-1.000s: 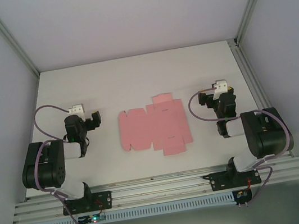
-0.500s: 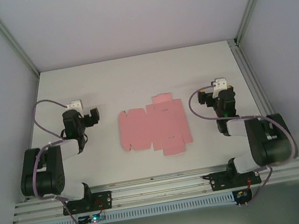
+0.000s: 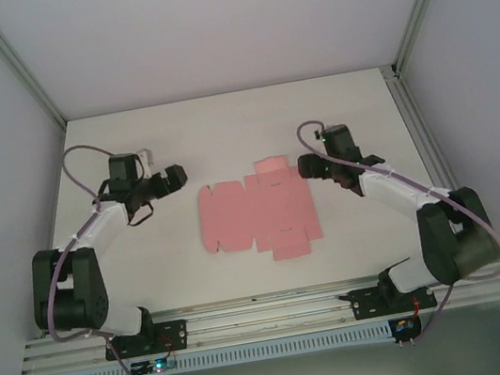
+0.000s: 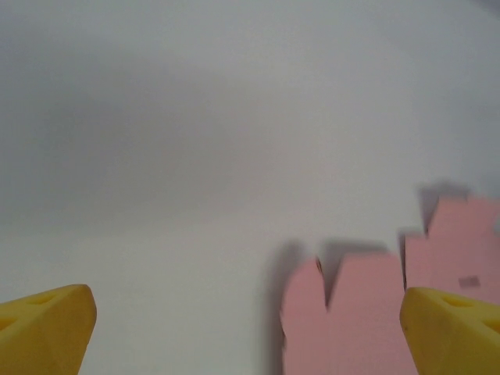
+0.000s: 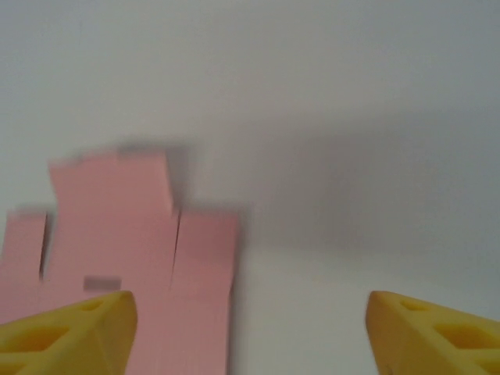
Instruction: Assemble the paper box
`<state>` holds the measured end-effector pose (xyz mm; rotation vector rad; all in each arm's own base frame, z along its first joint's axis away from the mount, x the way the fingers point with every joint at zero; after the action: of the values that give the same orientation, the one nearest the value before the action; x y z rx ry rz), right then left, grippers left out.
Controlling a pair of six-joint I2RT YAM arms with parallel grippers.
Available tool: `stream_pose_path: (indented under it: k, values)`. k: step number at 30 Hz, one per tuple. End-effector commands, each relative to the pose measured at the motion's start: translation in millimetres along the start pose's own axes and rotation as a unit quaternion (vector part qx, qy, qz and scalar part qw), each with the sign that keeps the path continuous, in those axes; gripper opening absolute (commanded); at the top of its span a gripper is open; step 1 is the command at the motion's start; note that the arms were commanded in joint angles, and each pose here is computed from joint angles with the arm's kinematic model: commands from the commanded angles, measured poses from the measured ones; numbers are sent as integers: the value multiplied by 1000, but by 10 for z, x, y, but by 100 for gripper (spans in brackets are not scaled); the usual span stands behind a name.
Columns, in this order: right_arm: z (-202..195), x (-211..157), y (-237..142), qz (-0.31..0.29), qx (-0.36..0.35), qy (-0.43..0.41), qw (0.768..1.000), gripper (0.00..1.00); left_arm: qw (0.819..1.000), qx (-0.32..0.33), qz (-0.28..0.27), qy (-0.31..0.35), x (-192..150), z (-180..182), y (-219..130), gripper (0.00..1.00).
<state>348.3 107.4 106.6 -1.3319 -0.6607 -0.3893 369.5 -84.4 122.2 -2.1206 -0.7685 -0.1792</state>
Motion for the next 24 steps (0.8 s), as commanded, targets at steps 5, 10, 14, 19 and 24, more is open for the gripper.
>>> stream_pose_path:
  k: [5,10,14,19,24]
  values:
    - [339,-386,203,105,62,15,992,55,986,-37,153,-53,-572,-83,226,98]
    - [305,-560,425,145,47,30,988,37,974,-105,195,-47,-753,-258,356,94]
    - [273,-672,489,157,36,39,986,32,964,-139,221,-41,-874,-382,377,93]
    - [267,-762,530,162,36,49,985,32,952,-173,247,-46,-986,-483,437,86]
    - [266,-810,562,161,40,56,985,31,948,-203,240,-41,-939,-645,421,41]
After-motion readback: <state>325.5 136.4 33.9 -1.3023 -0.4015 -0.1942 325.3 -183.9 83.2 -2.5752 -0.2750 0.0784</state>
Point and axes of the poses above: each hand's point on the last joint's axis, 136 mm out from that joint toward the fingers, its own y axis out along the fingers, its own z axis along the line the jaws close on, x = y × z, the point moved 2 cm from there along -y, back along the fingers, and after that the axes turned 12 degrees about -y, right-handed, at the moved point
